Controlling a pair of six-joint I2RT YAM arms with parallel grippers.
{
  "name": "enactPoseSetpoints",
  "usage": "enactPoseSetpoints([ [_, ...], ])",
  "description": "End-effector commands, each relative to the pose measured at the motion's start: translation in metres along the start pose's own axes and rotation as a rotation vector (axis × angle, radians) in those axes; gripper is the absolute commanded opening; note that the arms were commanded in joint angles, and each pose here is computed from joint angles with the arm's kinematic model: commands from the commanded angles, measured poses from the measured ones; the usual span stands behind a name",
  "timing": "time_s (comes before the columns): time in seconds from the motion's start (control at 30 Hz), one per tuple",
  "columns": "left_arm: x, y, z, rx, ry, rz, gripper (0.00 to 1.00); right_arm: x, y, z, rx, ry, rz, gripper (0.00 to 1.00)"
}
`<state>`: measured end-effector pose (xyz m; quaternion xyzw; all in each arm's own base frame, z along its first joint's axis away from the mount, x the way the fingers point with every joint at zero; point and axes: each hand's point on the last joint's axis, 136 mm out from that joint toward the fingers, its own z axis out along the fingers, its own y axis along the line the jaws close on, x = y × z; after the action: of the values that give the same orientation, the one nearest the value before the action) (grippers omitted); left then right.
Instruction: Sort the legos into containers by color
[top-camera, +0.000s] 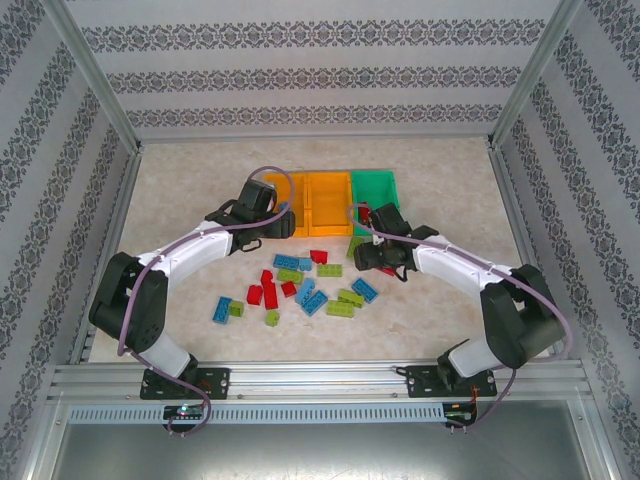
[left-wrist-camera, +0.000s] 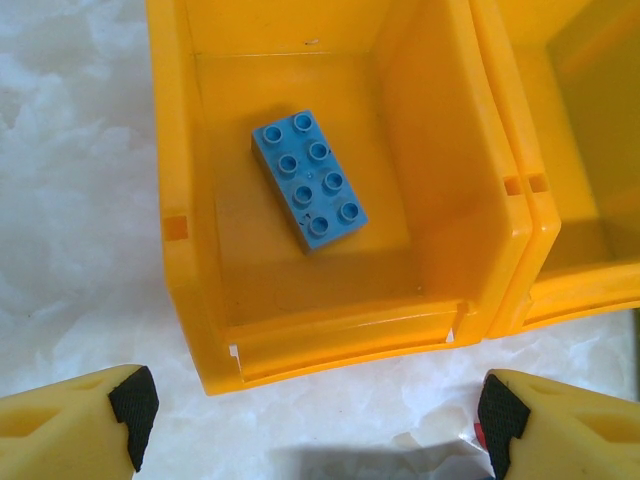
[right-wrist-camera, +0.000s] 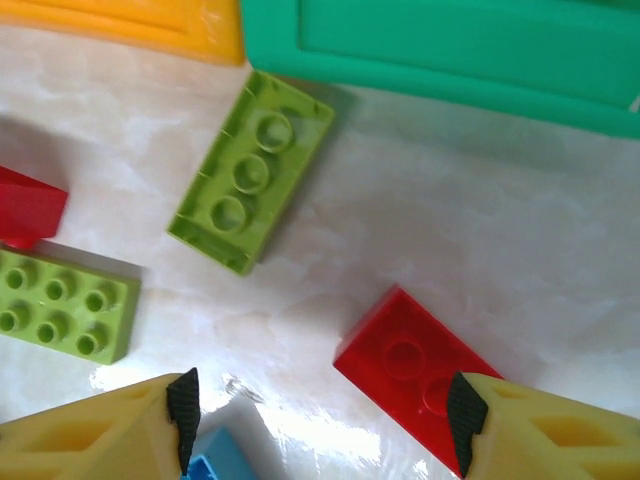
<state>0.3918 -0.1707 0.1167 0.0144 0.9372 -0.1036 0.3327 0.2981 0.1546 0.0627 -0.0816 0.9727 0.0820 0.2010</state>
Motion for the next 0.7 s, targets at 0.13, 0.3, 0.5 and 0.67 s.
enactPoseSetpoints([
  [0.13, -0.004, 0.0, -0.008, -0.002, -0.035, 0.013, 0.86, 0.008, -0.025, -0.006, 0.066, 0.086, 0.032, 0.83],
  [0.3, -0.003, -0.003, -0.007, 0.013, -0.036, 0.01, 0.86, 0.017, -0.023, 0.008, 0.013, 0.185, 0.045, 0.86],
  [0.5, -0.002, -0.003, -0.006, 0.02, -0.034, 0.006, 0.86, 0.025, -0.019, 0.02, -0.02, 0.284, 0.013, 0.85],
  [0.67, 0.001, -0.002, -0.006, 0.019, -0.034, 0.004, 0.86, 0.035, -0.016, 0.022, -0.043, 0.32, 0.011, 0.78],
])
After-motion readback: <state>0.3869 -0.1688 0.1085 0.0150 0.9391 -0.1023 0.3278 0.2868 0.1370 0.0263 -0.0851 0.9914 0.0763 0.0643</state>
